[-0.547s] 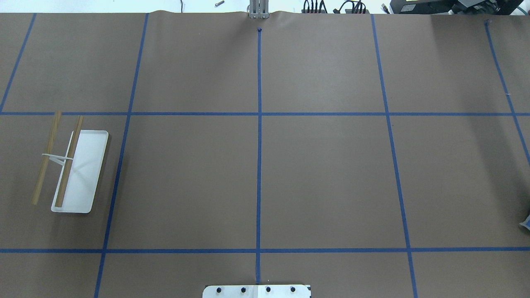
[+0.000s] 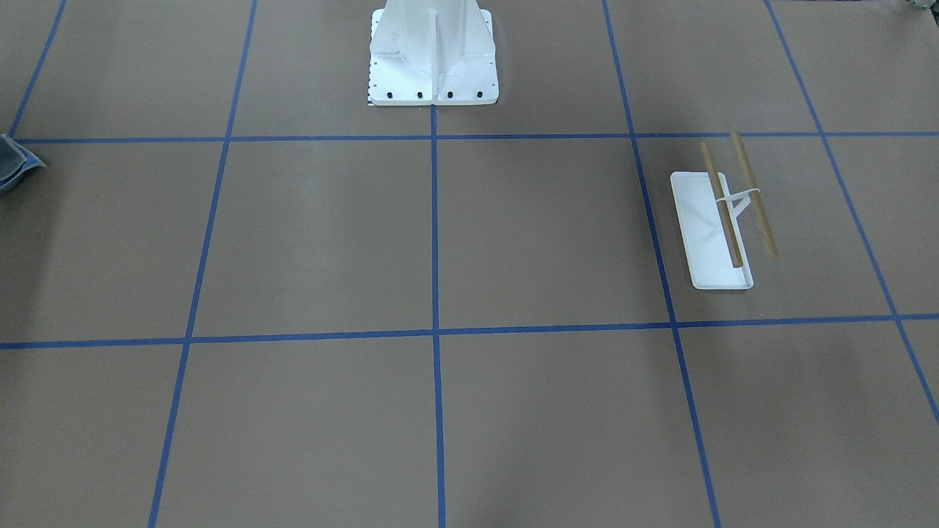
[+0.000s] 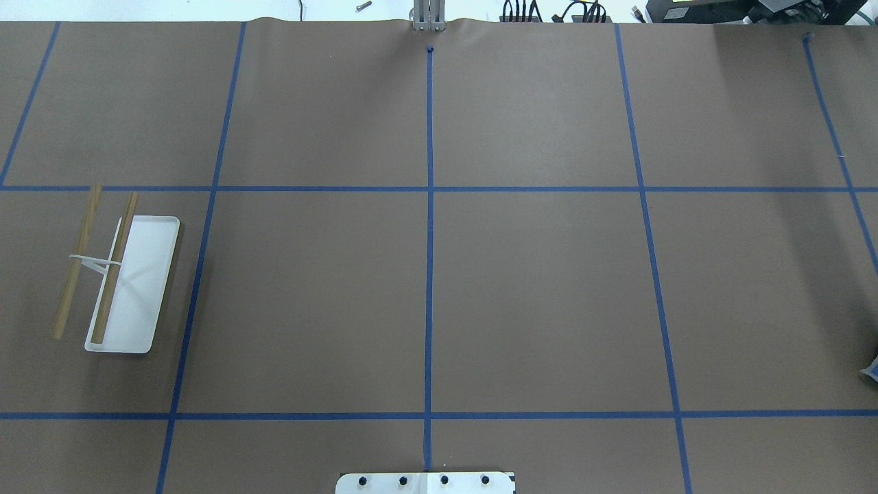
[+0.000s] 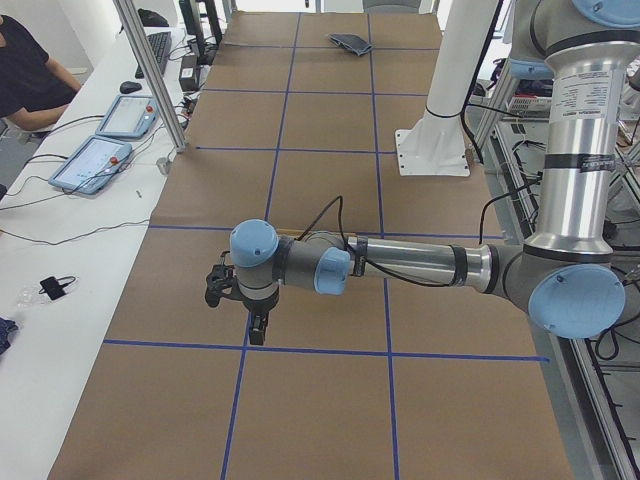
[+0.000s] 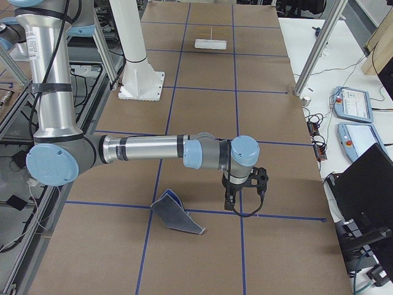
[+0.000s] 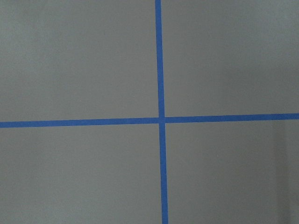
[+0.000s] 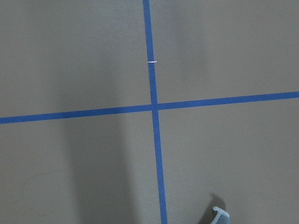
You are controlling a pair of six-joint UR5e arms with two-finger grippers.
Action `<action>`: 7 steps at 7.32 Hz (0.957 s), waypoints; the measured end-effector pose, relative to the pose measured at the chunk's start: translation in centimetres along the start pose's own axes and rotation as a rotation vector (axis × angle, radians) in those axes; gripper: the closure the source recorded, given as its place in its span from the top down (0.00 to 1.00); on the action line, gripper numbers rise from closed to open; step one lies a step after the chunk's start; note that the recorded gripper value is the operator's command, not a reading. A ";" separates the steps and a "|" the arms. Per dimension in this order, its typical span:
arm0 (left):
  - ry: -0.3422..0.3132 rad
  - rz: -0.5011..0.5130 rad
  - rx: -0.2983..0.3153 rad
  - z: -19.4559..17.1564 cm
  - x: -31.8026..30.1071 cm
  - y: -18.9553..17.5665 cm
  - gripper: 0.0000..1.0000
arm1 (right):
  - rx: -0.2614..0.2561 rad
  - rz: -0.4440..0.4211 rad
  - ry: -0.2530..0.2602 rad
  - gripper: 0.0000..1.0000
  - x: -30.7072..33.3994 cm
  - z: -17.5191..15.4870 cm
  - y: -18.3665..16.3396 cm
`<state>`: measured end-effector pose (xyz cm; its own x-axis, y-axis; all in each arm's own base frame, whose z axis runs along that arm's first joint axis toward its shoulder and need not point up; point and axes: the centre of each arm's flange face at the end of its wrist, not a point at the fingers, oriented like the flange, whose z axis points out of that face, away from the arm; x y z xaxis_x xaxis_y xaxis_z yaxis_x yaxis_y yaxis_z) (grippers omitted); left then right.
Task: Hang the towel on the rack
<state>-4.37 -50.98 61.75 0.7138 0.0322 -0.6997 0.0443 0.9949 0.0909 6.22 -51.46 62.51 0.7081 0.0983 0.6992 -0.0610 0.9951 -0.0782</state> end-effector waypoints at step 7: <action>-0.006 -0.002 0.004 -0.2 0.3 -0.2 0.98 | 0.004 0.000 -0.002 1.00 -0.1 -0.2 -0.1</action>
<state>-4.29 -51.16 61.36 0.7181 0.0295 -0.6954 0.0483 0.9946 0.0922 6.28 -51.61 62.30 0.7066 0.0982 0.7008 -0.0634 0.9951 -0.0755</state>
